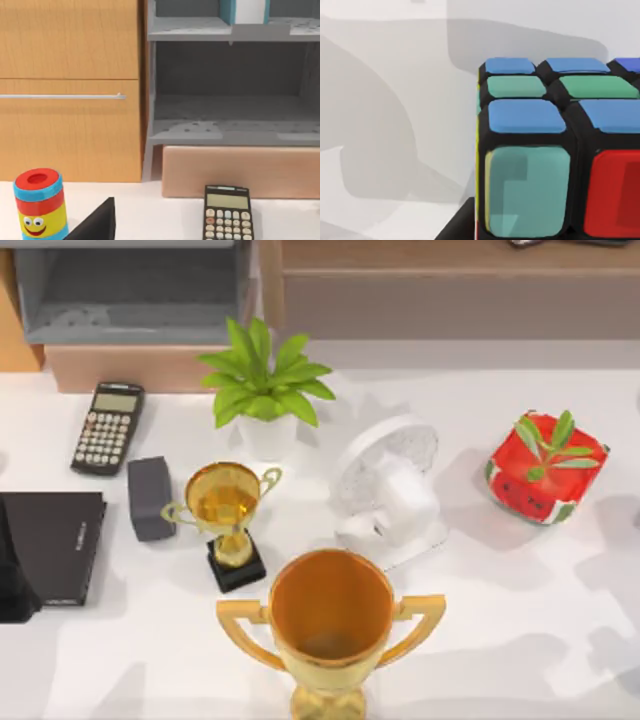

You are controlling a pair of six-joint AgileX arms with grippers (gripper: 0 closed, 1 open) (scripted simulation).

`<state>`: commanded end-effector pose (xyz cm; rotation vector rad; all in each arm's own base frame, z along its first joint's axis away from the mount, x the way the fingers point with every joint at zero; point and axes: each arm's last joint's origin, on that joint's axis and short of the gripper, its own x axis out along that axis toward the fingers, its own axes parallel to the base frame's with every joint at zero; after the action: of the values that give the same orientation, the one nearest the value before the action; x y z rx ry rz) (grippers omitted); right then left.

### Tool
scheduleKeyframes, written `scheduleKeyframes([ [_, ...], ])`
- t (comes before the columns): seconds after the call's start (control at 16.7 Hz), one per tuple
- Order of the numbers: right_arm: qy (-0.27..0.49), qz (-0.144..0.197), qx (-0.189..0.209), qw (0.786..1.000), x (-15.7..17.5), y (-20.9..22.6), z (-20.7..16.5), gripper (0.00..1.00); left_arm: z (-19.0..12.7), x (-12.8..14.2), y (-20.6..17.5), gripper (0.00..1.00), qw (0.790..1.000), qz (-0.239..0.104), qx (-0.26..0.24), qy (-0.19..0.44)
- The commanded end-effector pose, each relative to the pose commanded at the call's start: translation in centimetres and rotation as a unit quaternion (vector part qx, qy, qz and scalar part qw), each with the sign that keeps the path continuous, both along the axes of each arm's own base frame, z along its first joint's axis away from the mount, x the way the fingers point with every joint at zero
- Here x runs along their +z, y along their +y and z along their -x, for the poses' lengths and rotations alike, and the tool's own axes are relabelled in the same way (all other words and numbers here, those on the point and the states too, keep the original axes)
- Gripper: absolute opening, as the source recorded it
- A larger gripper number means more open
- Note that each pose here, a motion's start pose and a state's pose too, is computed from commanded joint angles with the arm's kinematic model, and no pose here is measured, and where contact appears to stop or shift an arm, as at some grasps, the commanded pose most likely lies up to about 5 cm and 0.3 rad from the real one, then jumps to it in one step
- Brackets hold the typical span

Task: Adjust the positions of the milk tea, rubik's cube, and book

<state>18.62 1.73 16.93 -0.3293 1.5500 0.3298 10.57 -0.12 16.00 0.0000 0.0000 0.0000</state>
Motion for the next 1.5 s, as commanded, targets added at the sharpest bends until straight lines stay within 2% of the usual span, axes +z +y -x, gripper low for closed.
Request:
scheduleKeyframes([
  [0.18,-0.003,0.0,-0.001,1.0,1.5,0.0,0.0,0.0,0.0,0.0,0.0,1.0,1.0,0.0,0.0,0.0],
  [0.48,-0.011,0.002,-0.002,1.0,1.6,0.1,-0.3,0.0,0.0,0.0,0.0,1.0,1.0,0.0,0.0,0.0],
  [0.66,-0.082,0.016,-0.009,0.996,3.1,0.5,-2.7,0.0,0.0,0.0,0.0,1.0,1.0,0.0,0.0,0.0],
  [0.84,-0.205,0.027,-0.025,0.978,5.8,1.6,-6.5,0.0,0.0,0.0,0.0,1.0,1.0,0.0,0.0,0.0],
  [0.96,-0.302,0.023,-0.039,0.952,8.0,2.9,-9.4,0.0,0.0,0.0,0.0,1.0,1.0,0.0,0.0,0.0],
  [1.08,-0.403,0.006,-0.056,0.913,10.6,4.6,-12.1,0.0,0.0,0.0,0.0,1.0,1.0,0.0,0.0,0.0],
  [1.32,-0.582,-0.063,-0.1,0.804,16.8,8.4,-15.4,0.0,0.0,0.0,0.0,1.0,1.0,0.0,0.0,0.0],
  [1.5,-0.664,-0.119,-0.131,0.727,21.0,10.4,-16.1,0.0,0.0,0.0,0.0,1.0,1.0,0.0,0.0,0.0],
])
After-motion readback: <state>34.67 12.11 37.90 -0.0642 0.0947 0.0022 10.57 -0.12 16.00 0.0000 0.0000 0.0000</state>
